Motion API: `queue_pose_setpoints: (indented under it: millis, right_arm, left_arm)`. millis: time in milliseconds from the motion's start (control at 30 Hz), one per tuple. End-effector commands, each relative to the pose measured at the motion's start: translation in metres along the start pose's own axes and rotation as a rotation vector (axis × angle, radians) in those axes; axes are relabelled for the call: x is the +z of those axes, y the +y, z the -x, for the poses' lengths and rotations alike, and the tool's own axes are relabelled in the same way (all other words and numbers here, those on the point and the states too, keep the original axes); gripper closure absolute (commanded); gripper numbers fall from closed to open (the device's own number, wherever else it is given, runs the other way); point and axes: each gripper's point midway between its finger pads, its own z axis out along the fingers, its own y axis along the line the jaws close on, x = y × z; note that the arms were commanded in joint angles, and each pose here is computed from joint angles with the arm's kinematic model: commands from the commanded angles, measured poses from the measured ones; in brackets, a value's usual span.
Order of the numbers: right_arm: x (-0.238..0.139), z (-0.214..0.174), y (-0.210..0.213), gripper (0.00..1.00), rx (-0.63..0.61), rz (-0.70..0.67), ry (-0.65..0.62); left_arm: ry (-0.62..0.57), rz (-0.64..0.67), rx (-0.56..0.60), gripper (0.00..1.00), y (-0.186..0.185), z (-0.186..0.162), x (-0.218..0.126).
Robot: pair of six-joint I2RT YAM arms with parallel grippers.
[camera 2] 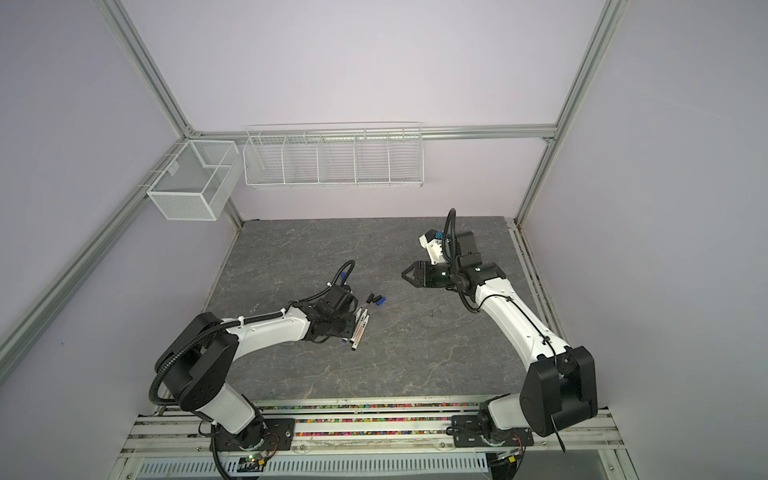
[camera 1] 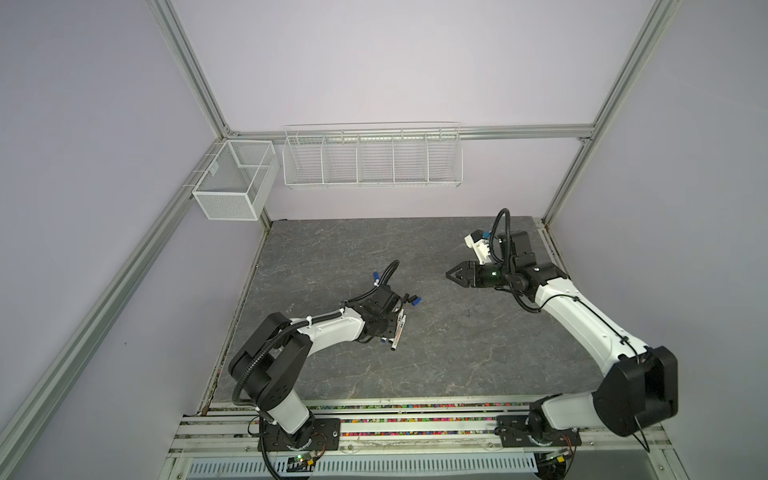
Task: Insert the pens into the pen caps
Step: 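Grasp the blue-tipped uncapped white marker with the left gripper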
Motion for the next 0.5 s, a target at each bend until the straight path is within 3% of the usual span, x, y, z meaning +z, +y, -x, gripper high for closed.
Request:
queue_pose_setpoints:
  millis: [0, 300, 467]
  right_arm:
    - [-0.006, -0.004, 0.003, 0.45, -0.016, 0.008, 0.004]
    - [-0.006, -0.004, 0.001, 0.46, -0.016, 0.002, 0.002]
    - [-0.006, -0.005, -0.001, 0.45, -0.02, -0.01, 0.001]
  left_arm:
    - [0.017, 0.028, 0.015, 0.63, 0.005, -0.003, 0.004]
    - [0.086, 0.028, 0.011, 0.84, 0.013, -0.032, 0.005]
    - [0.079, -0.034, 0.016, 0.96, 0.002, -0.029, 0.0]
